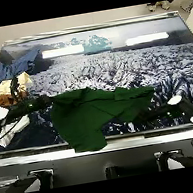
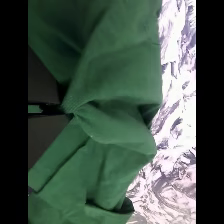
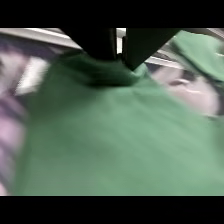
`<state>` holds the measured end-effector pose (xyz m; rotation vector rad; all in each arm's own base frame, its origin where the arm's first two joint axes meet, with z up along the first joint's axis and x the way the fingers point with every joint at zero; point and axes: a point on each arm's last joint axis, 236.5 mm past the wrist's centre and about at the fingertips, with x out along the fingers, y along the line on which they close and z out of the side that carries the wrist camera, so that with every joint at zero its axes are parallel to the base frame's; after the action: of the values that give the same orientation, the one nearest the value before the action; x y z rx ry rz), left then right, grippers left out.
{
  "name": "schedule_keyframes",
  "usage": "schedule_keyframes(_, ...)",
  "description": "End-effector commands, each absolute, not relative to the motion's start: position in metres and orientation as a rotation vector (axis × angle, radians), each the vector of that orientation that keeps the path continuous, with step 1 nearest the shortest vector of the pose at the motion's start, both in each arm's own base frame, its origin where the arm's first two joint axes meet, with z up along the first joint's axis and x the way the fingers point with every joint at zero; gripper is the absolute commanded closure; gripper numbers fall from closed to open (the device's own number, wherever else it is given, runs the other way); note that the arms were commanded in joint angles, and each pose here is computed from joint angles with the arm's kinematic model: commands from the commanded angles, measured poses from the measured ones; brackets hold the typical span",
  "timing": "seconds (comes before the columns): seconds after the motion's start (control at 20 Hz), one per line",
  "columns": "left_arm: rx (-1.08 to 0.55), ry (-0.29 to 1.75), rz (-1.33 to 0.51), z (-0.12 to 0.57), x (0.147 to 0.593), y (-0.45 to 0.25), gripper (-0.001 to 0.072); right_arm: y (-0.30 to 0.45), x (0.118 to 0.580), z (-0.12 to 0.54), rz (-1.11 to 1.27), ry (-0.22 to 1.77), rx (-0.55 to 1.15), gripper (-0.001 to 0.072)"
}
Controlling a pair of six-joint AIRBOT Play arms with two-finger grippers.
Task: Fold the clothes and pants, and hang the long-sleeved shirts on hangers.
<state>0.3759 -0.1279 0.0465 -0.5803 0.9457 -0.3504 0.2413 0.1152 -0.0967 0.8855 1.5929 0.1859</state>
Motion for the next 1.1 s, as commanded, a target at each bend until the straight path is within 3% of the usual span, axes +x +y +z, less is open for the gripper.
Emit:
schedule_keyframes(0.0, -0.553, 0.885, -0.369, 0.072, 0.389, -0.125, 0.0677, 0.121, 0.298, -0.051, 0.276, 1.425, 0.837, 0.0667)
schedule_keyframes(0.15, -0.480, 0.668, -0.414, 0.166, 0.416, -0.117, 0.0677, 0.101, 0.366, 0.062, 0.356, 1.127, 0.601, 0.0667)
schedule_keyframes(0.3, -0.345, 0.236, -0.441, 0.353, 0.417, -0.097, 0.0677, 0.036, 0.415, 0.269, 0.218, 0.564, 0.194, 0.0666)
schedule_keyframes(0.4, -0.265, -0.040, -0.459, 0.478, 0.371, -0.091, 0.0677, 0.010, 0.381, 0.417, 0.108, 0.211, 0.047, 0.0665)
schedule_keyframes(0.5, -0.187, -0.230, -0.489, 0.558, 0.304, -0.097, 0.0678, 0.007, 0.317, 0.511, 0.069, -0.022, -0.017, 0.0664)
schedule_keyframes(0.65, -0.120, -0.410, -0.507, 0.612, 0.211, -0.104, 0.0678, 0.016, 0.234, 0.568, 0.073, -0.206, 0.024, 0.0664)
schedule_keyframes(0.8, -0.108, -0.558, -0.466, 0.641, 0.159, -0.095, 0.0679, 0.019, 0.199, 0.585, 0.074, -0.284, 0.024, 0.0664)
schedule_keyframes(0.9, -0.142, -0.614, -0.445, 0.653, 0.149, -0.087, 0.0679, 0.016, 0.189, 0.599, 0.062, -0.346, 0.042, 0.0664)
schedule_keyframes(1.05, -0.149, -0.584, -0.390, 0.648, 0.167, -0.076, 0.0680, 0.009, 0.187, 0.615, 0.036, -0.420, 0.048, 0.0664)
